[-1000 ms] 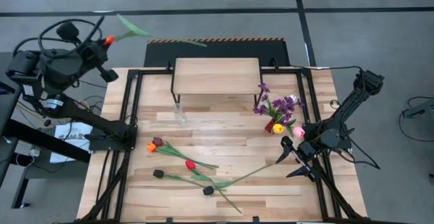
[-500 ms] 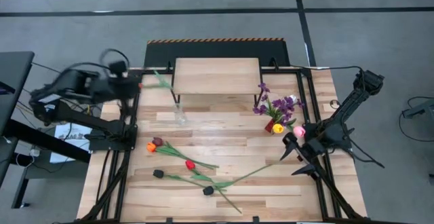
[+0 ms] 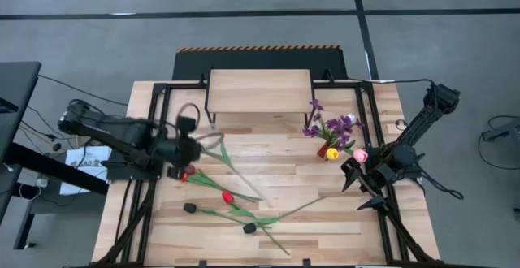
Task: Pick and place flowers into a vace then onto a shelf
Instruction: Put the yellow flower into the transparent vase
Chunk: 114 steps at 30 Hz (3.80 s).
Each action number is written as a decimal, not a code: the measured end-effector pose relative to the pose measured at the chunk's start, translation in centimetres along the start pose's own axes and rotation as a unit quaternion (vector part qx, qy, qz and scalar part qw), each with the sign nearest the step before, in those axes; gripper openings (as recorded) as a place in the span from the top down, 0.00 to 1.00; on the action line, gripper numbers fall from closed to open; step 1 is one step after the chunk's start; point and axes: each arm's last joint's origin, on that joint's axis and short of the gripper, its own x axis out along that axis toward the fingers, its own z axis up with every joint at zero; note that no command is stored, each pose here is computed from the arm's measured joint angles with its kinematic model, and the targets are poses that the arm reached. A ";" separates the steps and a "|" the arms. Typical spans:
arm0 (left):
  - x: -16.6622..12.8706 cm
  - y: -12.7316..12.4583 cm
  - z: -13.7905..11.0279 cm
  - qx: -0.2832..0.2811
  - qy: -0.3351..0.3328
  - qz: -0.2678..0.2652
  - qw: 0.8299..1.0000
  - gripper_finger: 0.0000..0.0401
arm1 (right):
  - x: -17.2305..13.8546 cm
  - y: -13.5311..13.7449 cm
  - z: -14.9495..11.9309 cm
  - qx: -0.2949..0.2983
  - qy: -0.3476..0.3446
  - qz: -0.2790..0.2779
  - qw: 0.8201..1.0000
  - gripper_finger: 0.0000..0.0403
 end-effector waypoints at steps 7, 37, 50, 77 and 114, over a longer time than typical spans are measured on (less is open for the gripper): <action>2.4 -4.3 2.2 0.104 0.043 0.064 0.992 1.00 | 0.2 0.1 -0.8 0.000 0.029 0.001 1.000 0.29; 2.0 -6.4 4.8 0.424 0.126 0.424 0.790 1.00 | 4.5 0.5 -5.7 0.153 0.163 -0.180 0.958 0.29; -6.9 0.4 -0.6 0.386 0.078 0.446 0.804 1.00 | 5.7 -0.1 -6.6 0.141 0.177 -0.205 0.952 0.29; -8.6 5.9 -9.2 0.342 0.177 0.394 0.835 1.00 | 5.7 -0.2 -6.7 0.149 0.175 -0.210 0.950 0.29; -7.8 6.5 -9.3 0.322 0.242 0.396 0.825 1.00 | 5.7 -0.2 -6.7 0.149 0.176 -0.209 0.950 0.29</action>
